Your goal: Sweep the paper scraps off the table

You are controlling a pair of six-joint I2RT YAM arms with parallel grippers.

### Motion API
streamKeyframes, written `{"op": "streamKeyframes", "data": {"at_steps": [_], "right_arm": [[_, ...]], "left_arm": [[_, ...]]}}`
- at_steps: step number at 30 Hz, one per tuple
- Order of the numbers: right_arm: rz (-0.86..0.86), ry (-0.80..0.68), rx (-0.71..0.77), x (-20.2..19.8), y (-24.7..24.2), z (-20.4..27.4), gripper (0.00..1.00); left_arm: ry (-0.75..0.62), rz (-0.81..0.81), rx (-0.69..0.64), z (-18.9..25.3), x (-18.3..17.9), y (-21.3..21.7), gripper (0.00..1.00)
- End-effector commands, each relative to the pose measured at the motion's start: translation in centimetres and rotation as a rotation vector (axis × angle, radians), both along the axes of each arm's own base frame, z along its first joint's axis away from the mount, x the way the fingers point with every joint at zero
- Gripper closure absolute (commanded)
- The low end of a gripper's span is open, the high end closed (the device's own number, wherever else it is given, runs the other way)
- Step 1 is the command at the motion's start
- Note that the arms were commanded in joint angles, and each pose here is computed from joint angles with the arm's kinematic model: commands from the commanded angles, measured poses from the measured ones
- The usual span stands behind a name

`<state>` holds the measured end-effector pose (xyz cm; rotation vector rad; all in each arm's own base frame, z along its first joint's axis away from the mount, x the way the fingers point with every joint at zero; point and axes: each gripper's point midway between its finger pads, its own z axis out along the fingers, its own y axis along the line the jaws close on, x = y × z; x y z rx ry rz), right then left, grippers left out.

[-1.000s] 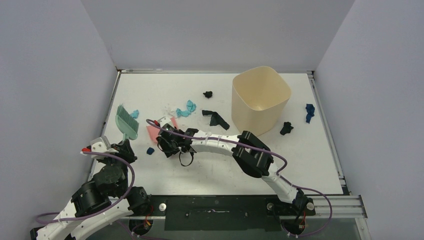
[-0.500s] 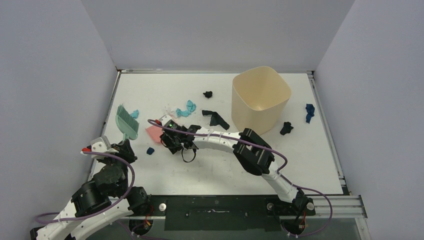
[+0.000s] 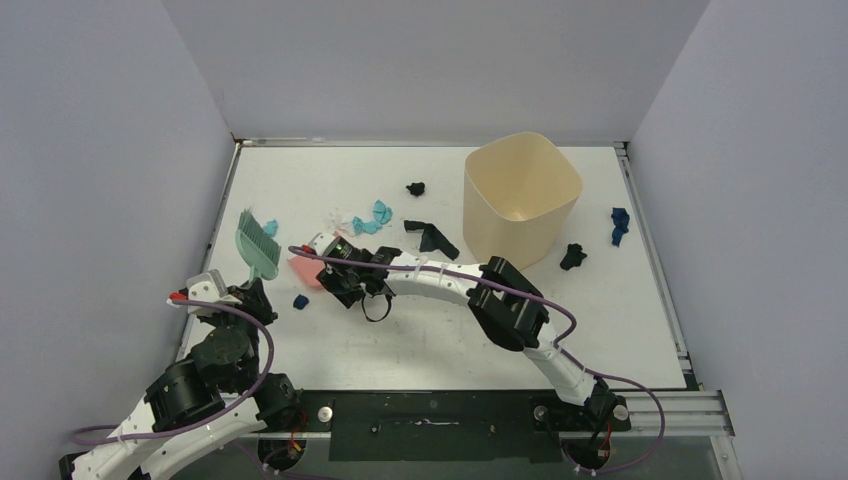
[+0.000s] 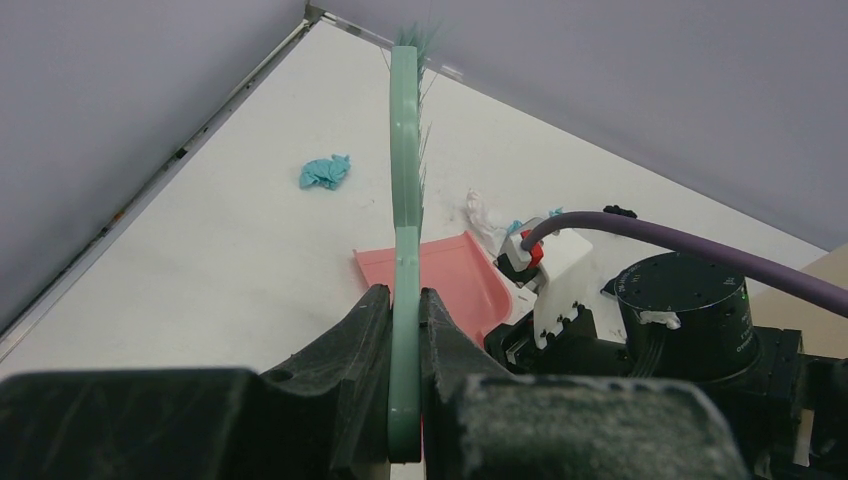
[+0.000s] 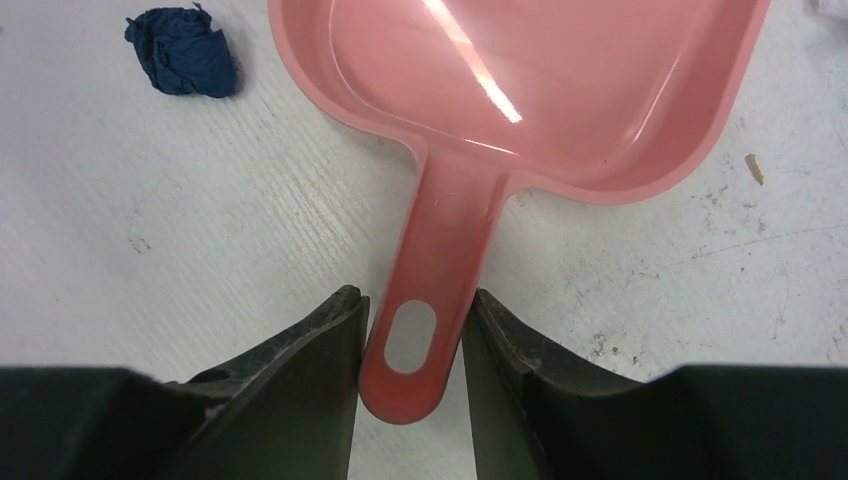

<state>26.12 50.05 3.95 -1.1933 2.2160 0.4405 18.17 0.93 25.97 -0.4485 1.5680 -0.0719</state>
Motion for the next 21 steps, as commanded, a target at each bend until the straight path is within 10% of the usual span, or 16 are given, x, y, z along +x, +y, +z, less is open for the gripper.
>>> {"op": "streamKeyframes", "data": {"at_steps": [1, 10, 21], "right_arm": [[0.01, -0.04, 0.045, 0.5, 1.0, 2.6, 0.64], [0.056, -0.116, 0.072, 1.4, -0.5, 7.1, 0.94], [0.213, -0.073, 0.247, 4.2, -9.7, 17.7, 0.95]], "left_arm": [[-0.024, -0.012, -0.037, 1.0, 0.2, -0.5, 1.0], [-0.022, -0.011, -0.032, 0.9, 0.3, -0.6, 1.0], [-0.05, -0.034, -0.124, 1.6, 0.0, -0.7, 1.0]]}}
